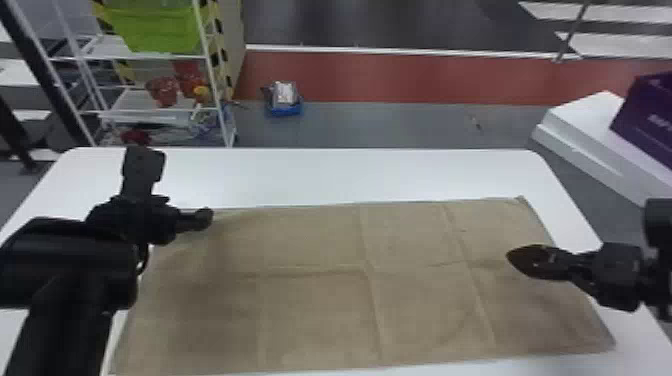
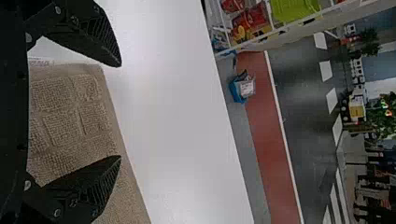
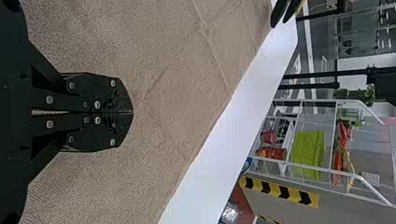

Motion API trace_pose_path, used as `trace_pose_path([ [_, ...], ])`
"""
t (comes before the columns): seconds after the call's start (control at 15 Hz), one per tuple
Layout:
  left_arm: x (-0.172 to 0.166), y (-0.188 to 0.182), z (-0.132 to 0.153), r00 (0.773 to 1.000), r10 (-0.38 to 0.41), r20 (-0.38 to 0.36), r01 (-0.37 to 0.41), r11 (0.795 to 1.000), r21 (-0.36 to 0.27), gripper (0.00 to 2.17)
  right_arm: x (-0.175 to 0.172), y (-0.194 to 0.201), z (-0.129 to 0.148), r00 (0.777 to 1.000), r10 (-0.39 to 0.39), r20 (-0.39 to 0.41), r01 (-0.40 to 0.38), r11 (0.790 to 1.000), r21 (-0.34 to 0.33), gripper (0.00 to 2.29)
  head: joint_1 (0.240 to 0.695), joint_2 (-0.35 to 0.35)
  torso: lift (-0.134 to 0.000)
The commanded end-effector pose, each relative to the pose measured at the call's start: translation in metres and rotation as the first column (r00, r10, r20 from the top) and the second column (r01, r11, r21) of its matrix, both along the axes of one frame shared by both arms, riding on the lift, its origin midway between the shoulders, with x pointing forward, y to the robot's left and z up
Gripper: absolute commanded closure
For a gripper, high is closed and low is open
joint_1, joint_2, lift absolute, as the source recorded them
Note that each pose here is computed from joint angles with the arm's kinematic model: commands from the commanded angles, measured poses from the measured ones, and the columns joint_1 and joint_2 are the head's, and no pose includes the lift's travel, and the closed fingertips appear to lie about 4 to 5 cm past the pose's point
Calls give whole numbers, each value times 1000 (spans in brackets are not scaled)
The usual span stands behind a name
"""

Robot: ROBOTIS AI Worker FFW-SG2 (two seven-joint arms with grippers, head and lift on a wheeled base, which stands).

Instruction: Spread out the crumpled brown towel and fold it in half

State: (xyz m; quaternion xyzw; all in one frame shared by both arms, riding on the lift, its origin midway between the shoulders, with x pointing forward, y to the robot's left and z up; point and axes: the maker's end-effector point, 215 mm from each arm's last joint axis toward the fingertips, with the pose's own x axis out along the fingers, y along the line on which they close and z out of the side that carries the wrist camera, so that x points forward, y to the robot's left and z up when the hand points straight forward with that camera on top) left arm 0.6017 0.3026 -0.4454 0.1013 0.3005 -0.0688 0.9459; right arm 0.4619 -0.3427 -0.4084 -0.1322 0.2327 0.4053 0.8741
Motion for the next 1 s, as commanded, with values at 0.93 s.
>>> trace_pose_path([
  [0.93,-11,19,-17,997,15,-73,-16,1000,-19,1008,1,9,3,1000,20,5,-20,1000,-1,1727,695,-16,-124],
])
